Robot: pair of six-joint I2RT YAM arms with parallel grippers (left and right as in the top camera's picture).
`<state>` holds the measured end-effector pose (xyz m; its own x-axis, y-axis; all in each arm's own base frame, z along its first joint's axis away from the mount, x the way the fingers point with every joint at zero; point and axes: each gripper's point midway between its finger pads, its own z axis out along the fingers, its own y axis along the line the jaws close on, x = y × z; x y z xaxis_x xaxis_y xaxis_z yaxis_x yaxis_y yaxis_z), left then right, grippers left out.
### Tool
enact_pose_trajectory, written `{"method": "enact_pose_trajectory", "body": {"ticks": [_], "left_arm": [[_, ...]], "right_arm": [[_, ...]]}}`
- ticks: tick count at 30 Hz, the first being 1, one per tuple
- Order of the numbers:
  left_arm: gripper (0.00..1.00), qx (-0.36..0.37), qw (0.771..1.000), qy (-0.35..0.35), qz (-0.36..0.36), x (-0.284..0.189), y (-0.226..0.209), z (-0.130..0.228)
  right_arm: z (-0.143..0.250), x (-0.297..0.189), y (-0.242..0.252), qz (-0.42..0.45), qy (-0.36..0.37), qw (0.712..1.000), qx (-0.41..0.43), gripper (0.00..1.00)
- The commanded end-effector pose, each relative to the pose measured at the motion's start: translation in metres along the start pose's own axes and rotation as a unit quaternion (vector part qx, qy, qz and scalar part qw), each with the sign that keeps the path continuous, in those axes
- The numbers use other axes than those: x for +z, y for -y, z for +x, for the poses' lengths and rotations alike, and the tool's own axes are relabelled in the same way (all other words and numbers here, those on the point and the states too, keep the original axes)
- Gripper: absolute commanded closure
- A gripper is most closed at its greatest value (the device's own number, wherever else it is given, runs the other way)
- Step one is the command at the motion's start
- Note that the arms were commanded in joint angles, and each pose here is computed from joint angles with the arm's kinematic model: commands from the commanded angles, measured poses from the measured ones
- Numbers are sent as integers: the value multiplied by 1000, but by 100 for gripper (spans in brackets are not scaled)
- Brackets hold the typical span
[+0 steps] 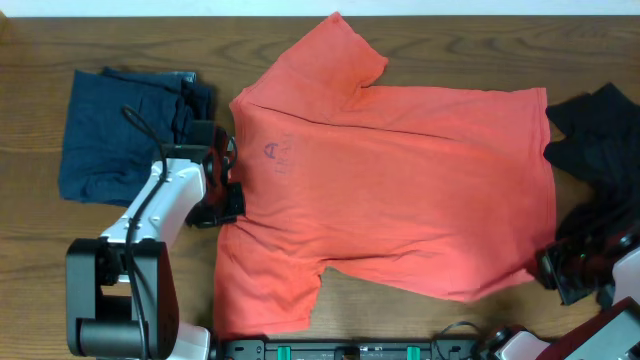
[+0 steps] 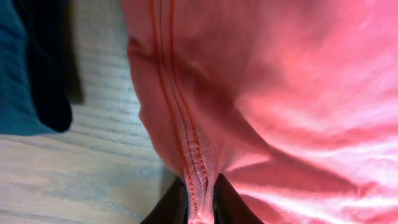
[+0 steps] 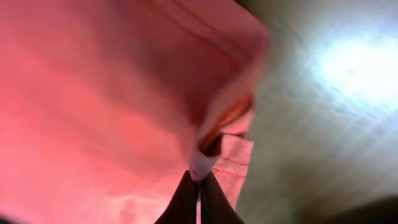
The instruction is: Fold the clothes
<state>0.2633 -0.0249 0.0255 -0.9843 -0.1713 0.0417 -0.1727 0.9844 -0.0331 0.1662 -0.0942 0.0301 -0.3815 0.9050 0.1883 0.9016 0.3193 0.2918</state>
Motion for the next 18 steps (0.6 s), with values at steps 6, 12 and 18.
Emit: {"method": "enact_pose_trajectory", "body": {"ticks": [6, 12, 18], "left_arm": [[32, -7, 999, -42, -18, -5, -8, 18], [29, -37, 993, -112, -3, 2, -5, 56], [32, -73, 989, -129, 1, 26, -7, 76]], "right_arm": [[0, -3, -19, -36, -4, 999, -27, 99], [-1, -3, -20, -37, -1, 999, -28, 99], [-3, -3, -20, -38, 2, 999, -29, 99]]}}
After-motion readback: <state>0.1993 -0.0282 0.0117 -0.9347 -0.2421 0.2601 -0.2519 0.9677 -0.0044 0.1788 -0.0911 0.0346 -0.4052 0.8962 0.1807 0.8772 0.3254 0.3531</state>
